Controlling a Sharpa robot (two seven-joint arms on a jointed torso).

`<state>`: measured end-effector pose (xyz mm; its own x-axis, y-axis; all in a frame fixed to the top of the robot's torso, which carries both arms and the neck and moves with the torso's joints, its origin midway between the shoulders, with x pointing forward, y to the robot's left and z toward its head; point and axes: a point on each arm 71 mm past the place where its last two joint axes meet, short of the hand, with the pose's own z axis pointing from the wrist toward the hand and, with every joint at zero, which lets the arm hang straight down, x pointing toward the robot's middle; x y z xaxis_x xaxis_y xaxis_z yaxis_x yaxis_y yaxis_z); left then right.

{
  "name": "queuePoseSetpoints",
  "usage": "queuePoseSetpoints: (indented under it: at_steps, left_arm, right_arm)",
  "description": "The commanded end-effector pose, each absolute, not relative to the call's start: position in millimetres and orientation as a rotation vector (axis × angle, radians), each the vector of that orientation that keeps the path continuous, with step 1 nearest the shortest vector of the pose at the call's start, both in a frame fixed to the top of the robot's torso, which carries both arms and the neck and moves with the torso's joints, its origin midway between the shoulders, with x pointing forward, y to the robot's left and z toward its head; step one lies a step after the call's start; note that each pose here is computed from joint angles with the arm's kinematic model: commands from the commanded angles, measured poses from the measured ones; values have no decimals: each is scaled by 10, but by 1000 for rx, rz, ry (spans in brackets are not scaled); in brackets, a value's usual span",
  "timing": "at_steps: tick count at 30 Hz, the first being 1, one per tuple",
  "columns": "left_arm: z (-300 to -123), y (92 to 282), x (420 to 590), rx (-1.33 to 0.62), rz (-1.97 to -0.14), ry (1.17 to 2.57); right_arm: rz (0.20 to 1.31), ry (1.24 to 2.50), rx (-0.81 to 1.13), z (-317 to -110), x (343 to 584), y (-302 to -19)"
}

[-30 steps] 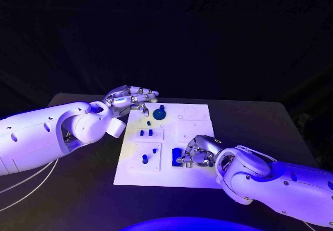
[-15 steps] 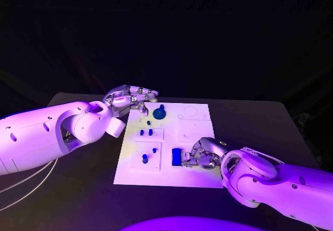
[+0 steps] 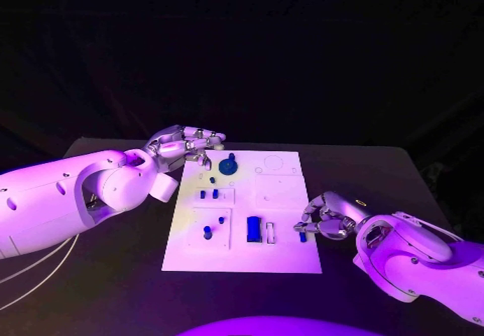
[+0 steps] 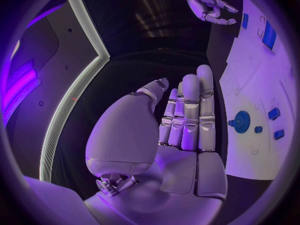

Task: Assemble the parts on the task board

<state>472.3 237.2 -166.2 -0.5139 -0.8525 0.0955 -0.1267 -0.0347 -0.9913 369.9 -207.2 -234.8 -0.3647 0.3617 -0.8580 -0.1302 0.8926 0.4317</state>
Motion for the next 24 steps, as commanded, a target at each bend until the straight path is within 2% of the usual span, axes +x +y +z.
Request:
queuePoseSetpoints:
  at_steps: [1,10,24]
  left_arm:
    - [-1652,2353,4714,-1020,-1625,1660]
    - [-1655,2337,4712,-1018,-1630,1663]
    - [-1663,2335,4713,-1019,-1630,1667]
  right_arm:
    - [542,1822,136,-2312,3710,-2131]
    - [477,1831,111,-2421,3705,-2230]
    - [443,1891,98,-2657,3717,-2134]
